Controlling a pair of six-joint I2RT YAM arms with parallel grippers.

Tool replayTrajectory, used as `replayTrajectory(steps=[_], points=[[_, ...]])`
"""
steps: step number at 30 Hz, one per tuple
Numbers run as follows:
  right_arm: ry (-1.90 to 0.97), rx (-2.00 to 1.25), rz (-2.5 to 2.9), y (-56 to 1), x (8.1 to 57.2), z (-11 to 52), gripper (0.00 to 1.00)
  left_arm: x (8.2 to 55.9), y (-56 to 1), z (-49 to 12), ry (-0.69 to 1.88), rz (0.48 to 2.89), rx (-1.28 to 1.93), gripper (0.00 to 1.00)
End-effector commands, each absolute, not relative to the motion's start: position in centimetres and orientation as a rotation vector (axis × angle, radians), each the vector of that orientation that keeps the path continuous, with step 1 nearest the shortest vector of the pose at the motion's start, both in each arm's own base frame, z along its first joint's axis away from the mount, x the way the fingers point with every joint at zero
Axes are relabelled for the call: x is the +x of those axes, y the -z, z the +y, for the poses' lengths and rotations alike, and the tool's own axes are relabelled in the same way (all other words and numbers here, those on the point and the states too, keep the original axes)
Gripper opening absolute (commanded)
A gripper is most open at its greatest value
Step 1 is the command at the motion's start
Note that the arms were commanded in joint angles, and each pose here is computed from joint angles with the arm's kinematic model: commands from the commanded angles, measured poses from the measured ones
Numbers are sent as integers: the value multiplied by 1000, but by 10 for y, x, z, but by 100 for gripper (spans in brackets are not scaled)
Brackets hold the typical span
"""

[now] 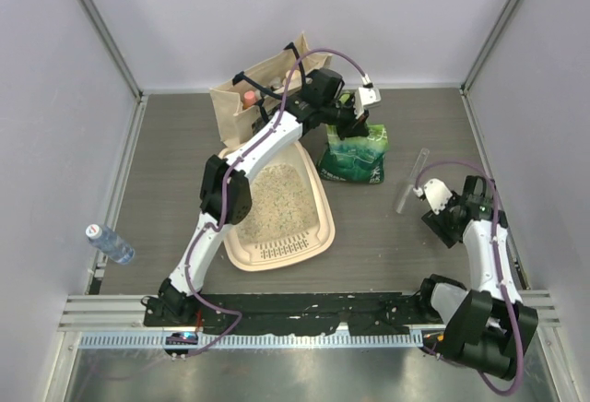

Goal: Fill the litter box with clean litter
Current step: Pick up the clamp at the center of the board.

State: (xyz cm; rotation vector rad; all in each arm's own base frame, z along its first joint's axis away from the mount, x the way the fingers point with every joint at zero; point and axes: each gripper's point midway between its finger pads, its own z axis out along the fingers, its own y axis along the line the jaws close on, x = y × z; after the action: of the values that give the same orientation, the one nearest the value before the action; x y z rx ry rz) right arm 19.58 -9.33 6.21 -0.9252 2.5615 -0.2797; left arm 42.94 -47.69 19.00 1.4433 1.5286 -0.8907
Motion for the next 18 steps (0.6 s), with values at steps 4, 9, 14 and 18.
replayTrajectory(steps=[4, 9, 14, 18], points=[[388, -918, 2511, -53, 204, -94, 59, 430, -208, -458, 785, 1551, 1454, 0], [439, -900, 2509, -48, 210, -100, 53, 431, -205, -457, 774, 1563, 1454, 0], [449, -885, 2497, -45, 216, -102, 48, 430, -203, -456, 779, 1582, 1450, 0], [432, -894, 2506, -39, 220, -101, 43, 430, -203, -455, 773, 1586, 1452, 0]])
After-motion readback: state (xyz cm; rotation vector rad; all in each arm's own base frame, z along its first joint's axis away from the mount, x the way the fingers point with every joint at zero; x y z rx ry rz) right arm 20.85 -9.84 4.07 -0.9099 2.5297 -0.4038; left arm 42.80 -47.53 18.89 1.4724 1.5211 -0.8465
